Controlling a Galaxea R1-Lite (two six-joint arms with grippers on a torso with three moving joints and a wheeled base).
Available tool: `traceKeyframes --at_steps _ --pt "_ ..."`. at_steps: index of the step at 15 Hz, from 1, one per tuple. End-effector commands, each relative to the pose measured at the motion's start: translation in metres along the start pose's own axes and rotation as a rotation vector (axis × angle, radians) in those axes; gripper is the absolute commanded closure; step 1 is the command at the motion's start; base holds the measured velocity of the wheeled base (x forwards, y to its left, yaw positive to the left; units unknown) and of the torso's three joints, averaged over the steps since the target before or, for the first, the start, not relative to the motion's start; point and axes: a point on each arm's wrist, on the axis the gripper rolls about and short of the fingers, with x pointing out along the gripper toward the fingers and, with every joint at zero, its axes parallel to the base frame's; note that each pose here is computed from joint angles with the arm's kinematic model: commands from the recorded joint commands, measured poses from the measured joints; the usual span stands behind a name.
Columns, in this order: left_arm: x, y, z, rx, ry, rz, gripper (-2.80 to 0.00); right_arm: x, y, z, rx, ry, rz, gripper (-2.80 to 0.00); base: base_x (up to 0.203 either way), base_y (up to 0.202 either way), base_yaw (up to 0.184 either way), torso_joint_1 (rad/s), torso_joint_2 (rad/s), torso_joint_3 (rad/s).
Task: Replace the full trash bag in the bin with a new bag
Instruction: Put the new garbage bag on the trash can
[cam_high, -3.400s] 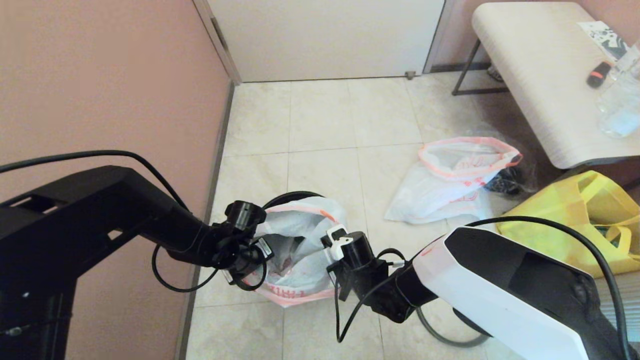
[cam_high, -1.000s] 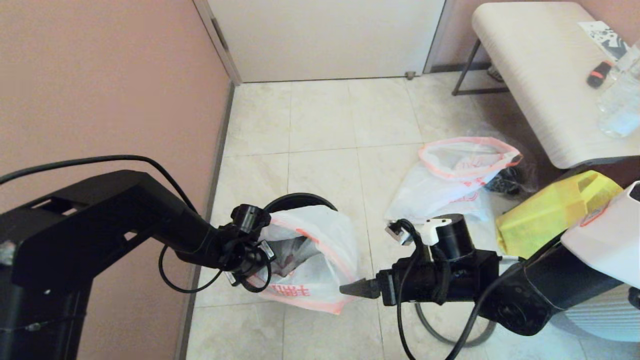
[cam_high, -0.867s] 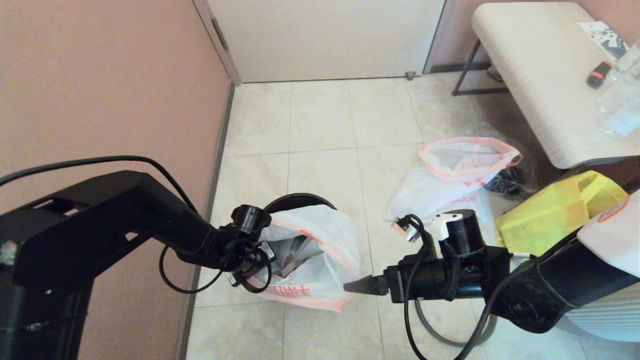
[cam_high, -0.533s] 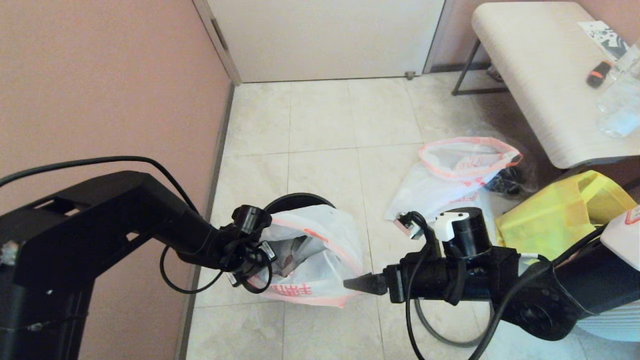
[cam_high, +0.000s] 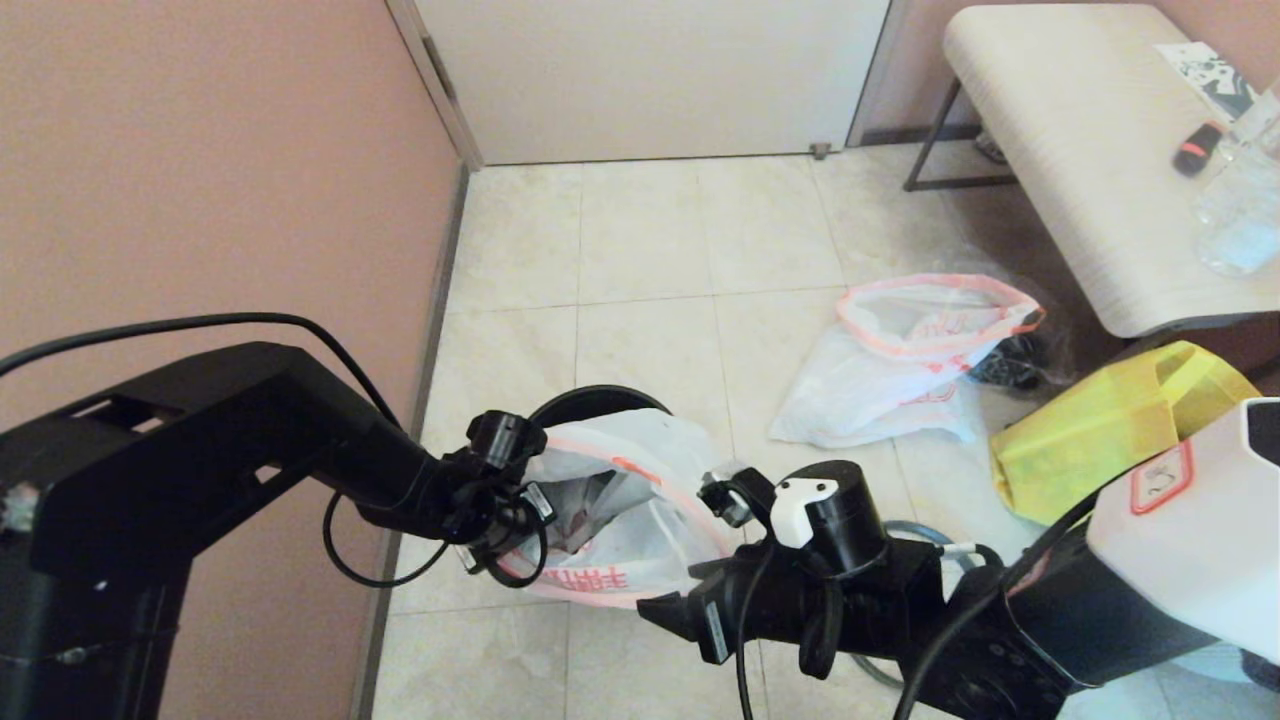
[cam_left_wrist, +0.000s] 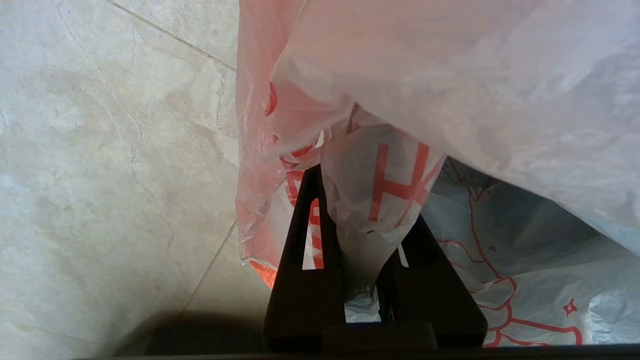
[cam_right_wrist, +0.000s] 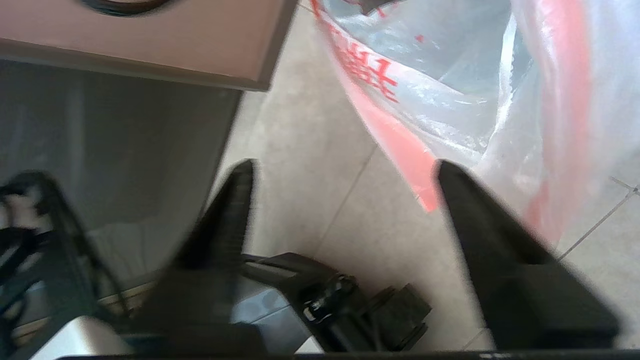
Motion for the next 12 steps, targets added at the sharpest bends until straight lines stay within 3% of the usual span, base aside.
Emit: traceKeyframes --at_steps 1,4,8,12 --pt "0.000 -0.001 -0.001 -0.002 0.001 0.000 0.00 0.018 -0.013 -0.009 0.014 0.025 -0.022 0.00 0.000 0.000 0.000 0.000 0.00 0.000" --pt "0.001 -0.001 -0.002 -0.001 0.002 0.001 0.00 0.033 -0.021 -0.009 0.018 0.016 -0.060 0.00 0.000 0.000 0.000 0.000 0.00 0.000" --pt "0.000 -0.001 -0.002 -0.001 0.002 -0.001 0.00 0.057 -0.037 -0.031 0.028 0.064 -0.156 0.00 0.000 0.000 0.000 0.000 0.00 0.000" --pt "-0.004 -0.003 -0.004 0.005 0.003 -0.007 0.00 0.073 -0.069 -0.033 0.050 0.055 -0.209 0.00 0.000 0.000 0.000 0.000 0.00 0.000"
